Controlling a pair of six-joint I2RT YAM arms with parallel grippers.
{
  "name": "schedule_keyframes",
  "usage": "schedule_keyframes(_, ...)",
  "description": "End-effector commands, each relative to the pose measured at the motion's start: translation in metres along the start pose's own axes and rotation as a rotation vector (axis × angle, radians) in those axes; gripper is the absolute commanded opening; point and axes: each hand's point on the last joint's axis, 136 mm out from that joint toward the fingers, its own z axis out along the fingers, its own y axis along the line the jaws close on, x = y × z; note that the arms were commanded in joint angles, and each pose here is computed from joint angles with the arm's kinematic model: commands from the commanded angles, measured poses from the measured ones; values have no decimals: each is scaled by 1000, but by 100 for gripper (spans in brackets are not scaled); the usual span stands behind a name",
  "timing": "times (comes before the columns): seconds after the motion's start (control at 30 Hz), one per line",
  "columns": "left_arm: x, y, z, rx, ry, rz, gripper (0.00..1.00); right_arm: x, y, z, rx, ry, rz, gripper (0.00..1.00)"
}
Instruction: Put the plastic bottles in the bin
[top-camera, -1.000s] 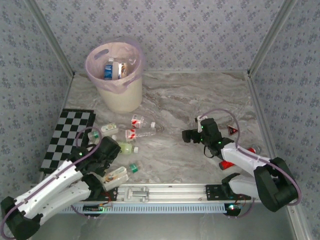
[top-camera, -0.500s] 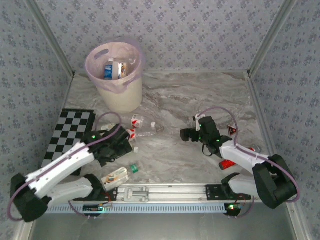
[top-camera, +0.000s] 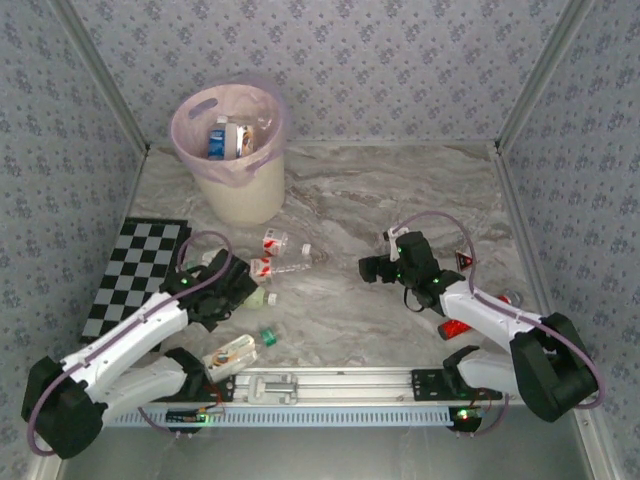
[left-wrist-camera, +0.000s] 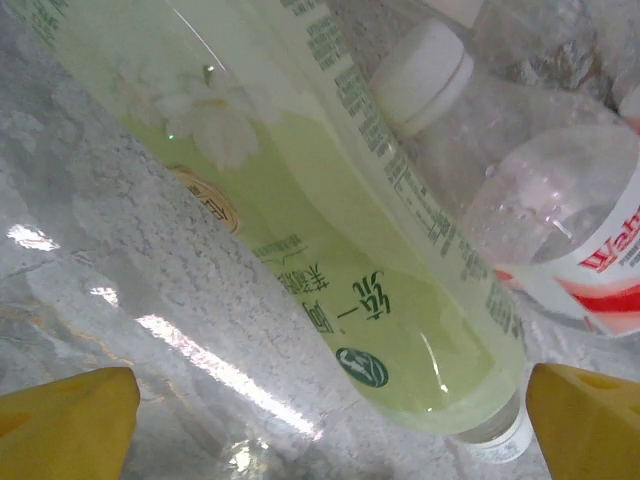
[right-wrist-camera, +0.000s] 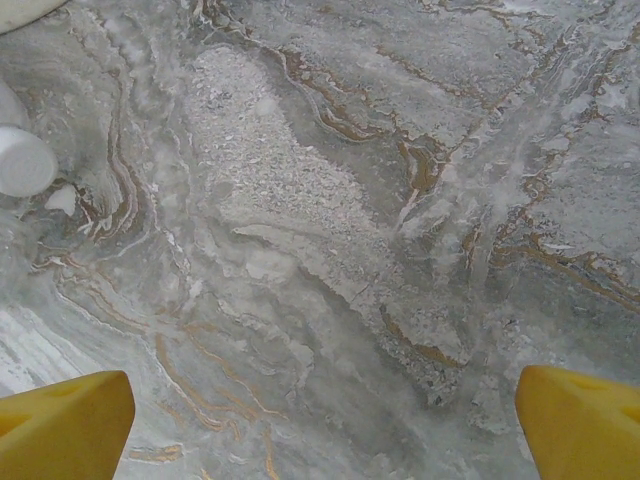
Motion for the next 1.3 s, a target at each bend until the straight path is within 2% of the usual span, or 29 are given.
schedule_keyframes(0.0,-17,-11,-5,72,-81,-157,99,-4,-3,0,19,1,-17,100)
schedule_keyframes(0.17,-17,-17,15,126,-77,-281,96,-2,1,6,0,18,-12,100)
schedule_keyframes(0.37,-16,-15,31,84,-86,-290,87,1,-1,4,13,29,-23,100)
schedule_keyframes(0.57,-8,-12,48,53,-61,-291,69,4,-3,3,18,34,-17,100)
schedule_keyframes(0.77,-6,-2,52,40,-62,-313,67,4,-2,1,19,31,-13,100)
schedule_keyframes(0.83,-7,2,50,38,-72,-321,60,5,-2,1,20,31,-14,100)
schedule_keyframes(0.9,-11,6,44,33,-92,-331,52,4,-2,0,21,30,-16,100)
schedule_keyframes(1.07,-30,5,8,82,-158,-328,51,2,-2,-2,23,25,-15,100)
schedule_keyframes(1.27,-76,-17,-71,230,-333,-270,48,-1,0,-1,18,21,-18,100)
